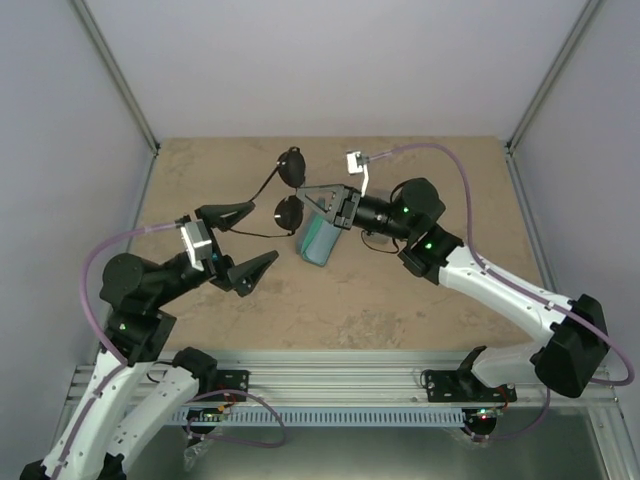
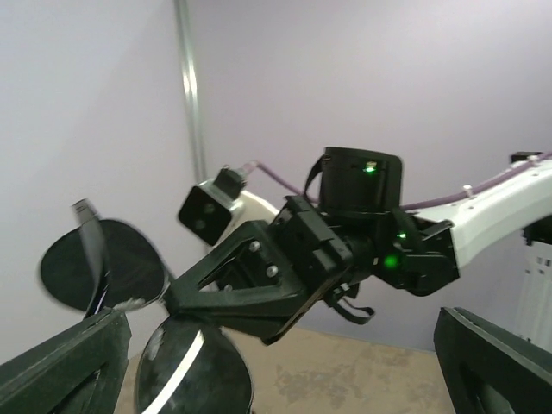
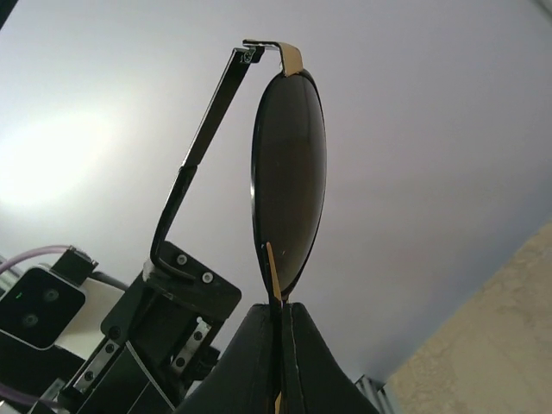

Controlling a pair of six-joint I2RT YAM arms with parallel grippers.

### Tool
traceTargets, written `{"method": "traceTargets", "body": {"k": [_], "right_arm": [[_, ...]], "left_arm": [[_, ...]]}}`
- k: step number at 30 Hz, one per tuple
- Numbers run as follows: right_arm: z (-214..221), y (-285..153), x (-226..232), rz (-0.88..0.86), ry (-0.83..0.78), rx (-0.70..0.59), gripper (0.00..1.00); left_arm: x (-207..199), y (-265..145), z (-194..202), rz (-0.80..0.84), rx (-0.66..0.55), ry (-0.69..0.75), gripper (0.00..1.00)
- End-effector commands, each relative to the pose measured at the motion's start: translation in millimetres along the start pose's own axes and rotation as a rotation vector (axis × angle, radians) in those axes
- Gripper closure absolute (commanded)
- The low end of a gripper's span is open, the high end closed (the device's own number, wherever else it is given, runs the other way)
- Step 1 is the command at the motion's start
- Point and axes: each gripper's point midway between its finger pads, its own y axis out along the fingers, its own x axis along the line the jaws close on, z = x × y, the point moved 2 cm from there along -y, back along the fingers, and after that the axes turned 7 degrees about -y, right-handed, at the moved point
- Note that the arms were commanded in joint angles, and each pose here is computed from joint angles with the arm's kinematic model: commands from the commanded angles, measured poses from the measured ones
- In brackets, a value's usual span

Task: Organize the sunglasses
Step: Fold the sunglasses.

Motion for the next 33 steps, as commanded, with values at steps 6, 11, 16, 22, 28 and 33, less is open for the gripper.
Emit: {"method": "traceTargets", "body": {"k": [6, 11, 16, 22, 28, 33], "right_arm": [[-17.3, -11.8, 12.6, 0.004, -0.068, -0.075, 0.99], [-26.1, -14.2, 18.7, -0.005, -0.075, -0.096, 0.99], [-32.3, -15.7, 20.2, 0.0, -0.08, -0.108, 0.99], [-23.2, -12.9, 12.4, 0.005, -0.071, -0.059, 1.0], [-12.6, -8.7, 24.2, -0.071, -0.106, 0.036, 0.99], [2.3, -10.1, 23.3, -0.097, -0.096, 0.106, 0.99]], "left_arm": [[20.0, -16.5, -0.3, -0.202, -0.019, -0.022, 0.01], [-11.8, -12.8, 10.8, 0.017, 0.035, 0.004, 0.02], [-32.9, -14.4, 13.0, 0.16, 0.049, 0.019, 0.11], [-12.4, -10.8, 1.7, 0.026, 0.005, -0.002, 0.09], [29.5, -6.7, 3.5, -0.205, -0.013, -0.085, 0.03], [37.9, 3.9, 6.5, -0.198, -0.011, -0.123, 0.01]]}}
